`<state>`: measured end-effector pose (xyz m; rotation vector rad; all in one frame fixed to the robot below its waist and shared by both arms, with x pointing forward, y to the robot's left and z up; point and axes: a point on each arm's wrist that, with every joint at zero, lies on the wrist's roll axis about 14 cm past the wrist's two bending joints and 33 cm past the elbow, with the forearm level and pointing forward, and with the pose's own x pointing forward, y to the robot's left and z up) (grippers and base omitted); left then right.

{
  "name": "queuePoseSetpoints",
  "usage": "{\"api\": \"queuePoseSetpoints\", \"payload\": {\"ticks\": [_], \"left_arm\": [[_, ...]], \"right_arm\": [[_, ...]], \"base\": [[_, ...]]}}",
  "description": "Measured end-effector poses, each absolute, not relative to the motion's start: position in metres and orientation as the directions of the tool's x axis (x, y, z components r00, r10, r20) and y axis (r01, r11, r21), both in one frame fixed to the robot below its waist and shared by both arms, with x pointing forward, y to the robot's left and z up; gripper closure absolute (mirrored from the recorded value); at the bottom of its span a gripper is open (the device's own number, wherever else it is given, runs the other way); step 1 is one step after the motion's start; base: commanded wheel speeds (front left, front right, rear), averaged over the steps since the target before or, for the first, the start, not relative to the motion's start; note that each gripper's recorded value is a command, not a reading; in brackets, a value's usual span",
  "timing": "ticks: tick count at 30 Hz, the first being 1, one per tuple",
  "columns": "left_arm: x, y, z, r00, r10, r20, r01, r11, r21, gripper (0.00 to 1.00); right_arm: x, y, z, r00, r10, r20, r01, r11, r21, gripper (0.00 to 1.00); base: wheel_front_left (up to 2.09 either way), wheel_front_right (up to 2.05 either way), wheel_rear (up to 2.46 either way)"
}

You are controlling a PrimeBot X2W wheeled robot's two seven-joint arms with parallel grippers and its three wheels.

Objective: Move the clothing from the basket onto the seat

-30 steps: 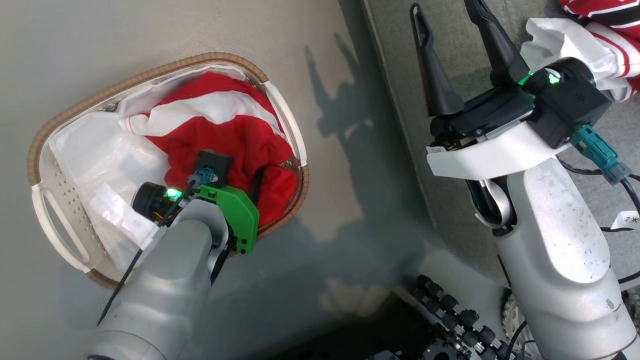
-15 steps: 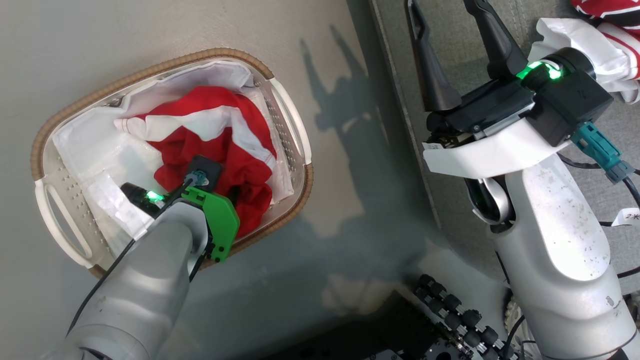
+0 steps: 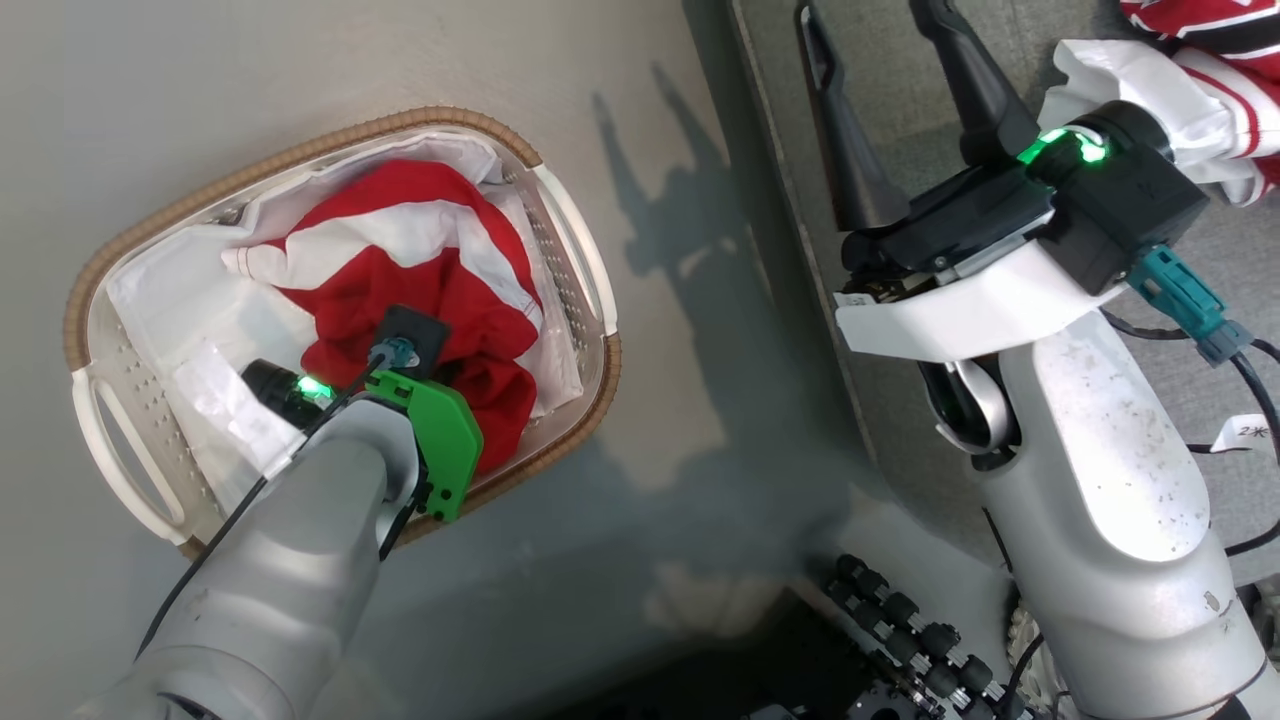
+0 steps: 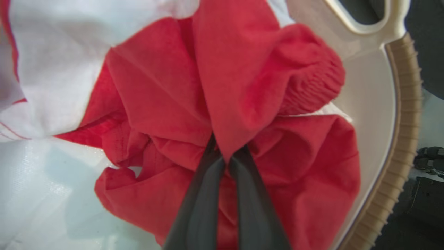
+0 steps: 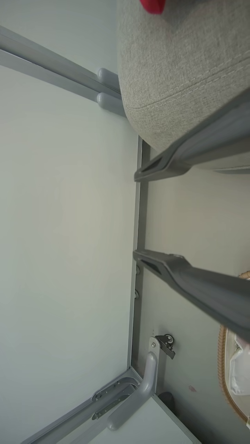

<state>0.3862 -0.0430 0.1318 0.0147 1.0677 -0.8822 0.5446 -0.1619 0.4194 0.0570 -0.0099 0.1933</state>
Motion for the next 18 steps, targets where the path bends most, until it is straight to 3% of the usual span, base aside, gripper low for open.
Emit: {"api": "queuePoseSetpoints", "payload": {"ticks": [18], "left_arm": [[0.383, -0.042, 0.21, 0.366, -0.651, -0.665, 0.548, 0.728, -0.411, 1.0]], "right_arm": [[0.515, -0.162, 0.452, 0.985, 0.174, 0.008, -0.174, 0.983, 0.054, 0.0]], "base": [[0.0, 0.0, 0.0]]}}
